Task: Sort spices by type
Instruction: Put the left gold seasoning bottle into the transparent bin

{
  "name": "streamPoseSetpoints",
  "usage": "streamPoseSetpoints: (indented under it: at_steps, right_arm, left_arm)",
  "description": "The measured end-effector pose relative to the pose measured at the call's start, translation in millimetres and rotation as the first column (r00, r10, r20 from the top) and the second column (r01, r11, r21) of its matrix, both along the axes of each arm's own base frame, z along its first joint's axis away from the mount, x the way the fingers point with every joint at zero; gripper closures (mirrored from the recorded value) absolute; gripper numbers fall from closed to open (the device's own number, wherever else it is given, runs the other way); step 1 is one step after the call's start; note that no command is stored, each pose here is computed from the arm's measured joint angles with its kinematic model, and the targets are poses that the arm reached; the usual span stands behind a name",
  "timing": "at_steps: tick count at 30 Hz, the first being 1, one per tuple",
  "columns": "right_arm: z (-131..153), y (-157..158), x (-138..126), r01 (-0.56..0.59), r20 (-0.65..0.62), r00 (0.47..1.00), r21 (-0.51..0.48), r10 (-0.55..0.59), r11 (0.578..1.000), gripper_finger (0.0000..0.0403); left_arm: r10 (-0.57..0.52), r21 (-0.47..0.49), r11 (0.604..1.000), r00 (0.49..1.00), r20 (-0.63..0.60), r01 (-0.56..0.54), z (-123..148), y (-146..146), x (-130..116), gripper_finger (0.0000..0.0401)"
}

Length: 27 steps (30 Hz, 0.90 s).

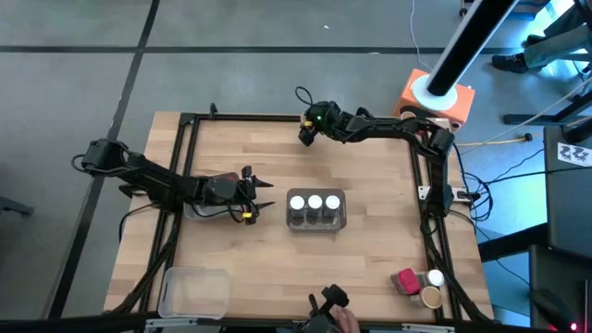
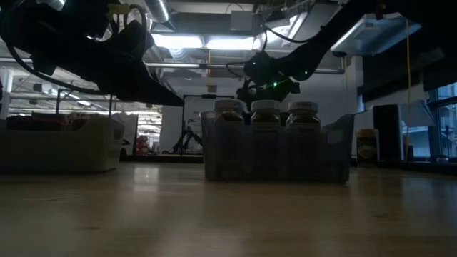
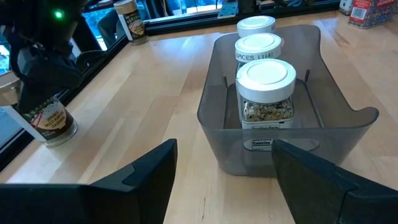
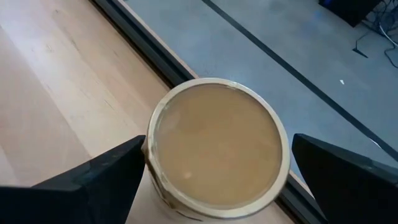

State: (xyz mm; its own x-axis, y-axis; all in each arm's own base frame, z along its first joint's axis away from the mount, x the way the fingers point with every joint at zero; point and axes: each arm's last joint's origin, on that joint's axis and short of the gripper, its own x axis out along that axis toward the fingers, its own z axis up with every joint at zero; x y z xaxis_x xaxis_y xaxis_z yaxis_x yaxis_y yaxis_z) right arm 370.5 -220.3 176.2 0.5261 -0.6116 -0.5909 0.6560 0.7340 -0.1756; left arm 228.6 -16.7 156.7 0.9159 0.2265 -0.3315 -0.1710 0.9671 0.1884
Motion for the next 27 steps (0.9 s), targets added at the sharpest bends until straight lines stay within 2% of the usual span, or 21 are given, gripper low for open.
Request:
streamPoseSetpoints:
  at_steps: [15, 20, 23, 27]
  right_arm:
    - [-2, 0, 1, 0.004, 0.001, 1.0, 0.003, -0.004, 1.0, 0.0006]
    - [-13, -2, 4, 0.008, -0.004, 1.0, 0.007, -0.008, 1.0, 0.0007]
    - [-16, -2, 4, 0.001, -0.009, 1.0, 0.015, -0.001, 1.0, 0.0024]
    - [-16, -2, 4, 0.0, -0.005, 1.0, 0.008, 0.0, 1.0, 0.0077]
  left_arm:
    - [0.0, -0.001, 1.0, 1.0, 0.0, 0.0, 0, 0, 0, 0.0152]
    - [0.0, -0.001, 1.0, 1.0, -0.001, 0.0, 0, 0, 0, 0.0152]
    - [0.0, -0.001, 1.0, 1.0, -0.004, -0.001, 0, 0, 0, 0.0152]
    - [-0.001, 0.001, 1.0, 1.0, -0.004, 0.001, 0, 0, 0, 0.0152]
